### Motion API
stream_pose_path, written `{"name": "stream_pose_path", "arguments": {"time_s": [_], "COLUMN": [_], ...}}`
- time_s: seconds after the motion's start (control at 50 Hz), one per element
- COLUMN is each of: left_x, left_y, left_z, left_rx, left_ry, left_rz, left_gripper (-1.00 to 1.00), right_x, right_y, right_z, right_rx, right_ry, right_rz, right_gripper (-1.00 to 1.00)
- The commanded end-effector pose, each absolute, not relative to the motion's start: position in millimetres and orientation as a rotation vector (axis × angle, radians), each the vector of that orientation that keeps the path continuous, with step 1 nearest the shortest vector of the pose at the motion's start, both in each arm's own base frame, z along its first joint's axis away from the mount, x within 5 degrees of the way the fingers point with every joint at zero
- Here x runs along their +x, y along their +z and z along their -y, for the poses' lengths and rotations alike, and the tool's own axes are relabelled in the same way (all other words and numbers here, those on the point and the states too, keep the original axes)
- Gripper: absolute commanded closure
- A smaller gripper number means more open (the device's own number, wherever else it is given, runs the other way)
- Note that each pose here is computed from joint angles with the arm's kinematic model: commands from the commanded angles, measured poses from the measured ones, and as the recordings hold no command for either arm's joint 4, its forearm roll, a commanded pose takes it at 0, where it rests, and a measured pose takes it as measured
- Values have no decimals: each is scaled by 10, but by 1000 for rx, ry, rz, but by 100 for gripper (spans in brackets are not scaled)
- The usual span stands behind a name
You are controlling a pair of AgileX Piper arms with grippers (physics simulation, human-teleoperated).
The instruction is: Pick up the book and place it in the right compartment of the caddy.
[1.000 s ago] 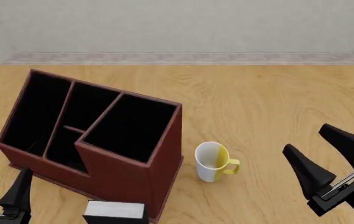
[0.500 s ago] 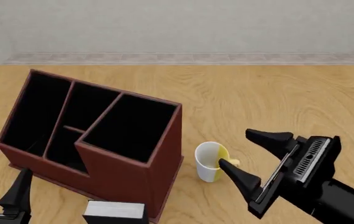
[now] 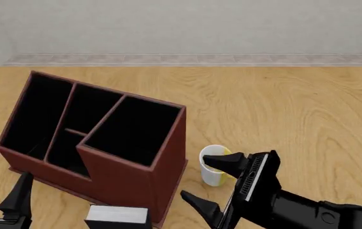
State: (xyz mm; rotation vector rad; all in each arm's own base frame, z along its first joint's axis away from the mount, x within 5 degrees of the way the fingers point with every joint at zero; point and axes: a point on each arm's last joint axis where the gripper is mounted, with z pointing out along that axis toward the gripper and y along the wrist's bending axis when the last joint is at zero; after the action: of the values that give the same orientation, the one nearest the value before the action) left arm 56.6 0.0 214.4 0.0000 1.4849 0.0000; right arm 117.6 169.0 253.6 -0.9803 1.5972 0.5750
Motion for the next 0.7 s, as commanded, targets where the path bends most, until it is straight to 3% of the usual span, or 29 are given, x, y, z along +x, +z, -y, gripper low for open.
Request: {"name": "stream_pose_path", "arguments": {"time_s": [0.02,0.7], "left_x": [566,566], "left_y": [2144,2144], "left_z": [0,0], "left_rx": [0,0], "left_ry": [0,0], "left_rz": [-1485,-1485], "left_gripper": [-100,-100], "right_x": [1102,1092], "right_y": [2465,2070], "right_z": [-1892,-2266], "right_rx": [-1028,-1118], "right_ry": [654,697], "right_rz": [-1619,-1699], "right_gripper": [-100,-100]}}
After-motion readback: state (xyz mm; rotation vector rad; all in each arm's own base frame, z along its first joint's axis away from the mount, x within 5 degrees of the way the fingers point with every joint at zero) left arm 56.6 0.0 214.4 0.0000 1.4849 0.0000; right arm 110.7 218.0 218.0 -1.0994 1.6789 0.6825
